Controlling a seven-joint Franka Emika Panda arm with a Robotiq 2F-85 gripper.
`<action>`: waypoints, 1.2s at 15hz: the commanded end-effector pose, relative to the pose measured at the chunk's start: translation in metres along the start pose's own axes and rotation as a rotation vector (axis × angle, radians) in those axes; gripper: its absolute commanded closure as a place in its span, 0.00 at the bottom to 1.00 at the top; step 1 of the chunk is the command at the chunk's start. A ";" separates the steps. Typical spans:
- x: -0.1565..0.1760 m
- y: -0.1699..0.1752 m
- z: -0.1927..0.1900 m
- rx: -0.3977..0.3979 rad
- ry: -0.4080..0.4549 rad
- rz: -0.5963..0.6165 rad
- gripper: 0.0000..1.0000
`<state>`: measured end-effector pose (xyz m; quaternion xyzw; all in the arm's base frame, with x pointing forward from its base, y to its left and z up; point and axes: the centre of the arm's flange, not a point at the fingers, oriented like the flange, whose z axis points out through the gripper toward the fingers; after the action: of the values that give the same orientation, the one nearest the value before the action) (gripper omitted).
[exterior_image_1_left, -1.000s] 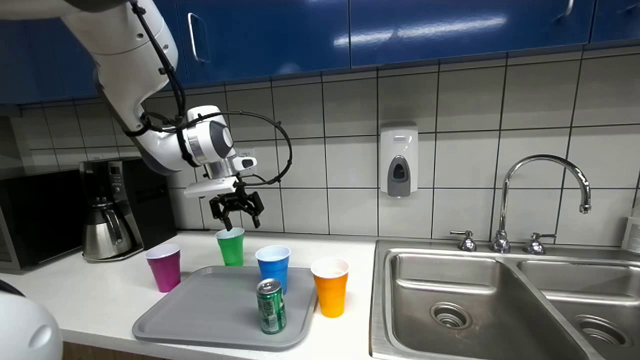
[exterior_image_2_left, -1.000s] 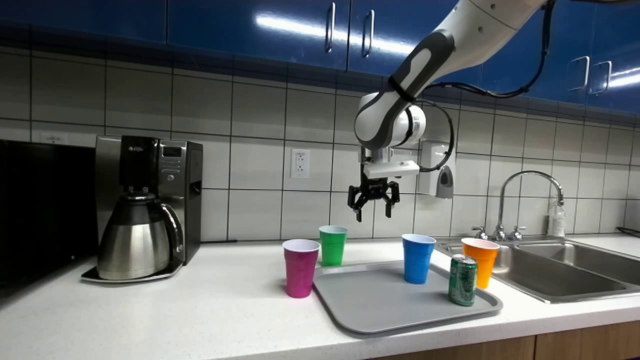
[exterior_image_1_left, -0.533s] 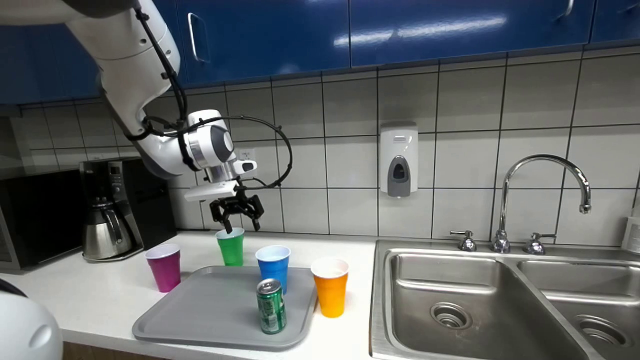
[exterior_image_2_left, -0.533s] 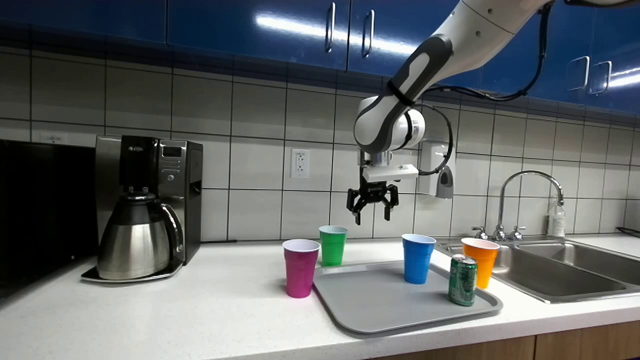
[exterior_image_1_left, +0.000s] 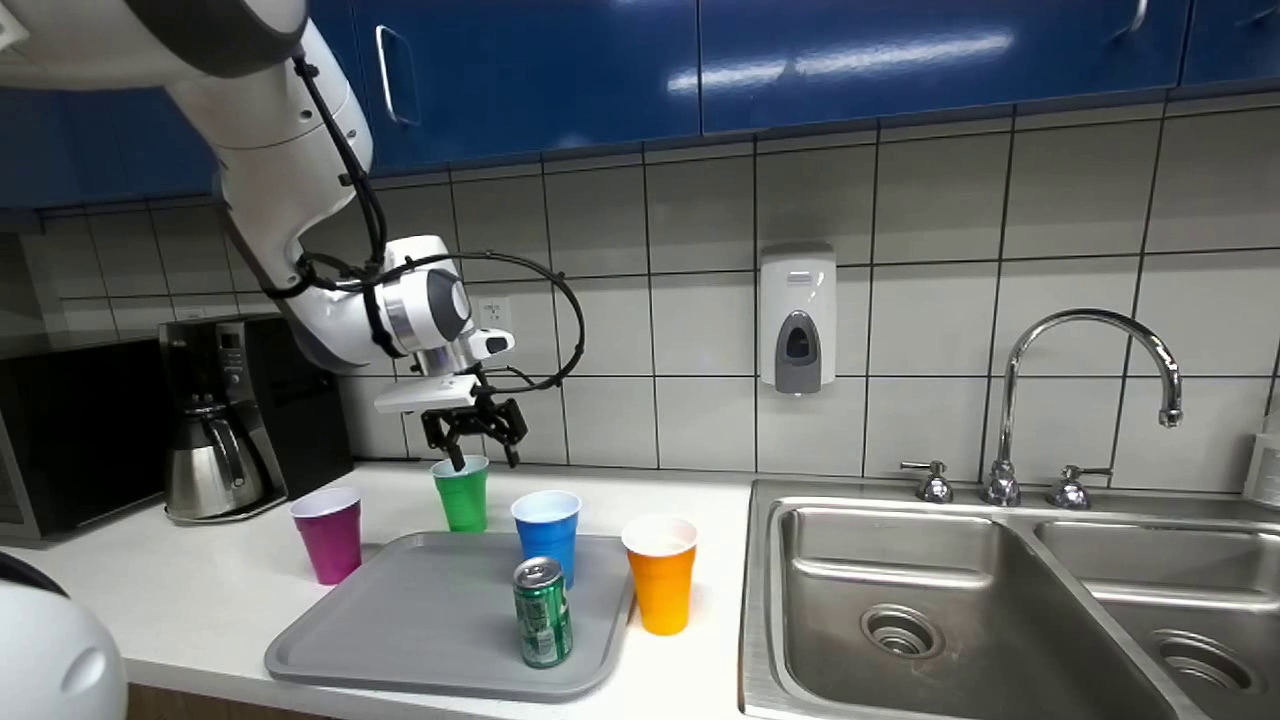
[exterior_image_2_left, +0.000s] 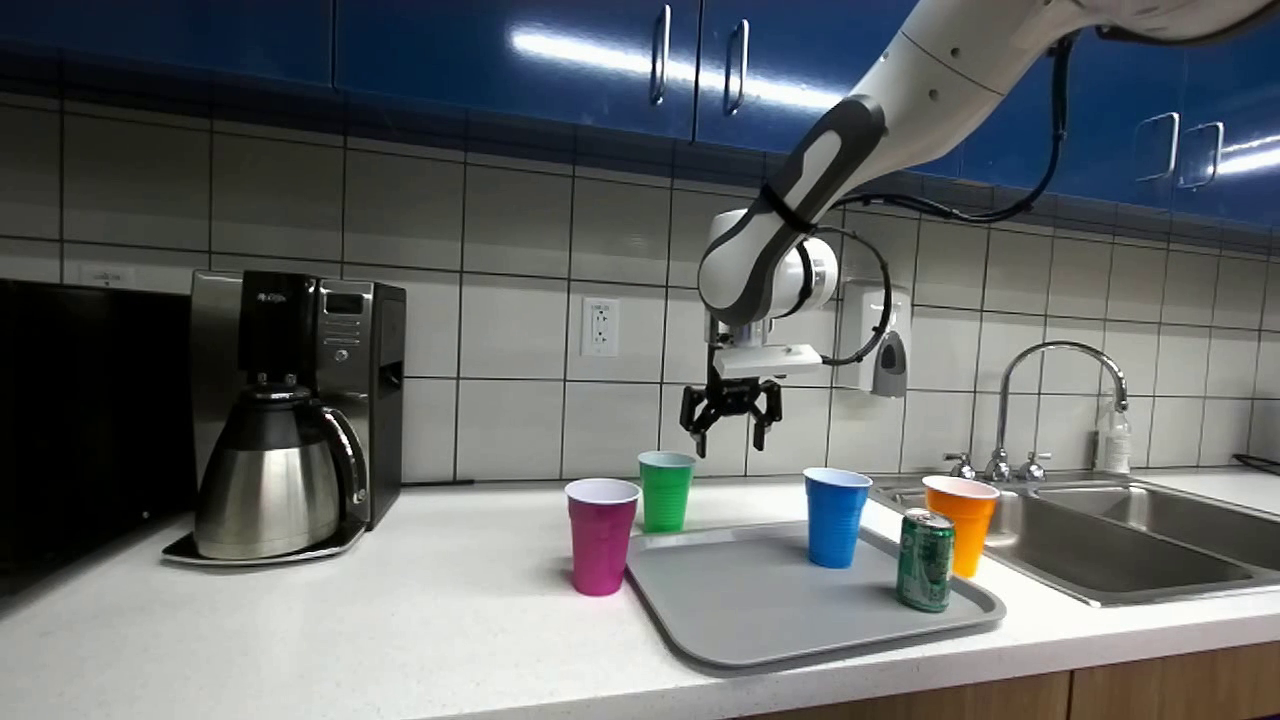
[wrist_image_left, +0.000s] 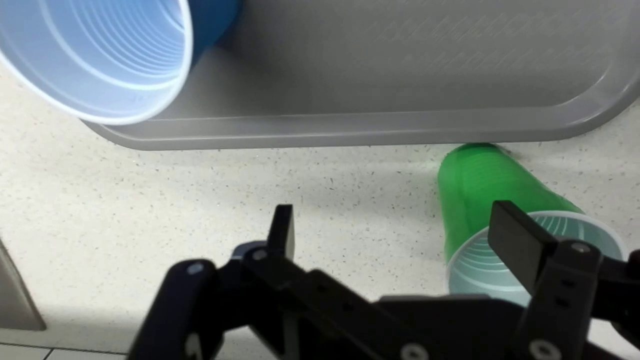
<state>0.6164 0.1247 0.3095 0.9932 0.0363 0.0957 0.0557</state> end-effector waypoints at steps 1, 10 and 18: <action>0.017 -0.006 -0.001 0.023 0.023 0.013 0.00; 0.034 -0.021 0.010 0.028 0.054 0.027 0.00; 0.043 -0.033 0.029 0.020 0.063 0.039 0.00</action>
<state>0.6506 0.1516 0.2898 0.9915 0.0319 0.1190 0.0407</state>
